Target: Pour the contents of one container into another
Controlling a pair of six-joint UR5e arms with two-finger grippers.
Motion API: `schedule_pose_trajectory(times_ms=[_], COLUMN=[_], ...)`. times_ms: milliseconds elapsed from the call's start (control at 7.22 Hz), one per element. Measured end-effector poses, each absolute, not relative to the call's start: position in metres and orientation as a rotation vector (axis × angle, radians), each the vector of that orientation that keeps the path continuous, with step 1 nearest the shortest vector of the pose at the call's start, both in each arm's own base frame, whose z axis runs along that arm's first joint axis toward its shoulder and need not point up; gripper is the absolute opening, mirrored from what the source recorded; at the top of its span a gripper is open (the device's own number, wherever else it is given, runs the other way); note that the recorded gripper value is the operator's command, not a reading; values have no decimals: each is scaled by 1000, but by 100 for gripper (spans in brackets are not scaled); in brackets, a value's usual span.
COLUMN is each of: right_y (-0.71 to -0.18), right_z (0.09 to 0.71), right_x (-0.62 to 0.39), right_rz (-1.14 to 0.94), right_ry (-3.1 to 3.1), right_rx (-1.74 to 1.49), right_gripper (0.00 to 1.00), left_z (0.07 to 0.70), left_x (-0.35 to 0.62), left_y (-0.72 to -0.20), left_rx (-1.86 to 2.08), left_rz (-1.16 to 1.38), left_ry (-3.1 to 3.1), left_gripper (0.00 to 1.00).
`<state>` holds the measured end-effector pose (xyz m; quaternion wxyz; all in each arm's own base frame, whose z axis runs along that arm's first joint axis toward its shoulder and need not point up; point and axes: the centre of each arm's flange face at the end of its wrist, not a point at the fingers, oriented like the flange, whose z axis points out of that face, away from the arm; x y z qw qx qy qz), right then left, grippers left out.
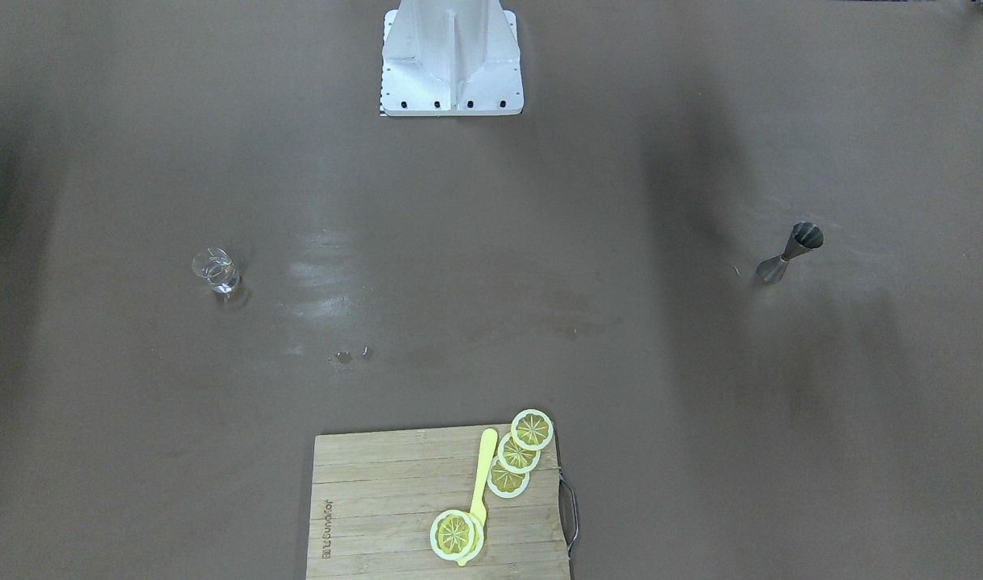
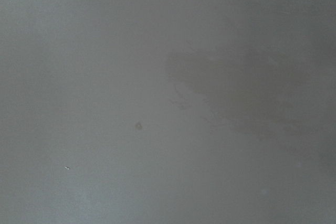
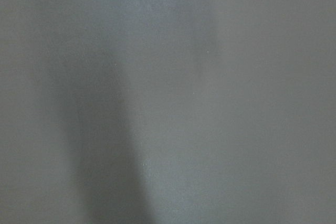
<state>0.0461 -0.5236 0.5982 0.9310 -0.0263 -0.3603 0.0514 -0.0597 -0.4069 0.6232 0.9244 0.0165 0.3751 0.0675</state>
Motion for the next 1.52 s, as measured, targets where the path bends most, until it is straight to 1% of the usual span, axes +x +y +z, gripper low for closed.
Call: schedule_pose_trajectory(times_ms=[1524], right_y=[-524], right_z=[598], right_x=[46], right_rz=[105], right_ry=[-742], right_rx=[-56], right_gripper=[100], left_z=[623], left_x=[-60], left_y=[-399], left_rx=[30], left_rz=[136], left_ry=[772], left_gripper=[99])
